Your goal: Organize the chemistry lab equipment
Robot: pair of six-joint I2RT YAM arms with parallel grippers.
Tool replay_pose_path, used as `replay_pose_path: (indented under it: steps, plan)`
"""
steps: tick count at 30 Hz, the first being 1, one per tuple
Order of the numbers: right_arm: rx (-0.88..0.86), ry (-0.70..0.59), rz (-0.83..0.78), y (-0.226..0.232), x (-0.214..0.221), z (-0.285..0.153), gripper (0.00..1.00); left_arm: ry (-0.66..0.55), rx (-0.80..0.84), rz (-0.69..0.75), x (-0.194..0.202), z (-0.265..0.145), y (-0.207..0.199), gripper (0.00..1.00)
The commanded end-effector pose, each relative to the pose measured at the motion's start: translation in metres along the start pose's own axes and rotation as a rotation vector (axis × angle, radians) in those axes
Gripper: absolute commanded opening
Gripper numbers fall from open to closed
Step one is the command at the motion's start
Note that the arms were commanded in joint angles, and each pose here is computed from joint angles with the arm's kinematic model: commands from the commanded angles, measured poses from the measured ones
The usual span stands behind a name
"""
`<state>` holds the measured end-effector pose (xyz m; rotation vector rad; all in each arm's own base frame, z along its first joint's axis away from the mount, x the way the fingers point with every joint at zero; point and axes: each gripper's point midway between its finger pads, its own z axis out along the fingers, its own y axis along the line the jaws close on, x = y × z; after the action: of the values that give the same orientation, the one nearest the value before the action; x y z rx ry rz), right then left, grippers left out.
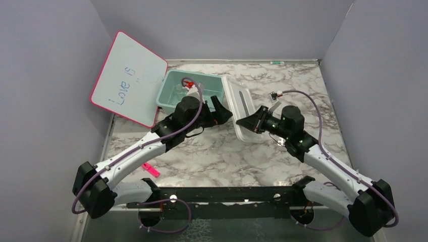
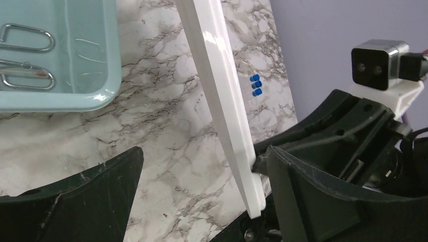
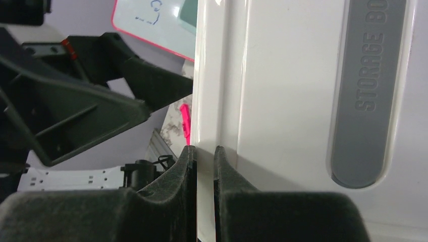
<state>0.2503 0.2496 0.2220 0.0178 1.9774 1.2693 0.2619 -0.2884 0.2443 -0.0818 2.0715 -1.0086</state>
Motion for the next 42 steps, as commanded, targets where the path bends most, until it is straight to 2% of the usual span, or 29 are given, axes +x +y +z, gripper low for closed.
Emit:
replay_pose_path:
  steps: [1, 6, 9, 15, 19, 20, 22, 24, 26, 31, 37, 42]
  plan:
    - [-0.164, 0.018, -0.112, 0.028, 0.007, -0.011, 0.01, 0.018, 0.112, -0.067, -0.003, 0.016, -0.026, 0.94]
    - [-0.224, 0.051, -0.167, 0.031, 0.018, -0.013, 0.01, 0.014, 0.13, -0.179, 0.005, 0.038, -0.021, 0.88]
    - [-0.217, 0.073, -0.206, 0.026, 0.022, -0.012, 0.01, 0.027, 0.151, -0.219, 0.009, 0.048, -0.023, 0.8]
    - [-0.217, 0.115, -0.256, 0.018, 0.033, -0.007, 0.01, 0.05, 0.12, -0.269, 0.022, 0.064, -0.011, 0.48]
    - [-0.193, 0.101, -0.273, 0.015, 0.03, -0.008, 0.01, 0.023, 0.121, -0.263, 0.019, 0.061, -0.009, 0.22]
    - [-0.197, 0.095, -0.279, 0.017, 0.029, -0.009, 0.01, 0.012, 0.128, -0.256, 0.016, 0.058, -0.01, 0.11]
    - [-0.214, 0.079, -0.287, 0.024, 0.025, -0.012, 0.01, 0.0, 0.144, -0.241, 0.012, 0.052, -0.014, 0.0]
    - [-0.222, 0.067, -0.284, 0.031, 0.02, -0.016, 0.08, -0.02, 0.164, -0.237, 0.005, 0.045, -0.02, 0.0]
    - [-0.214, 0.044, -0.268, 0.039, 0.012, -0.019, 0.22, -0.05, 0.18, -0.231, -0.004, 0.037, -0.026, 0.0]
    - [-0.225, -0.061, -0.181, 0.065, -0.015, -0.033, 0.47, -0.163, 0.176, -0.198, -0.036, 0.017, -0.032, 0.0]
    - [-0.076, -0.221, 0.15, 0.058, -0.05, -0.039, 0.58, -0.333, 0.133, -0.209, -0.09, -0.009, -0.022, 0.0]
    - [-0.083, -0.224, 0.294, 0.064, -0.06, -0.029, 0.68, -0.468, 0.14, -0.257, -0.142, -0.038, -0.023, 0.0]
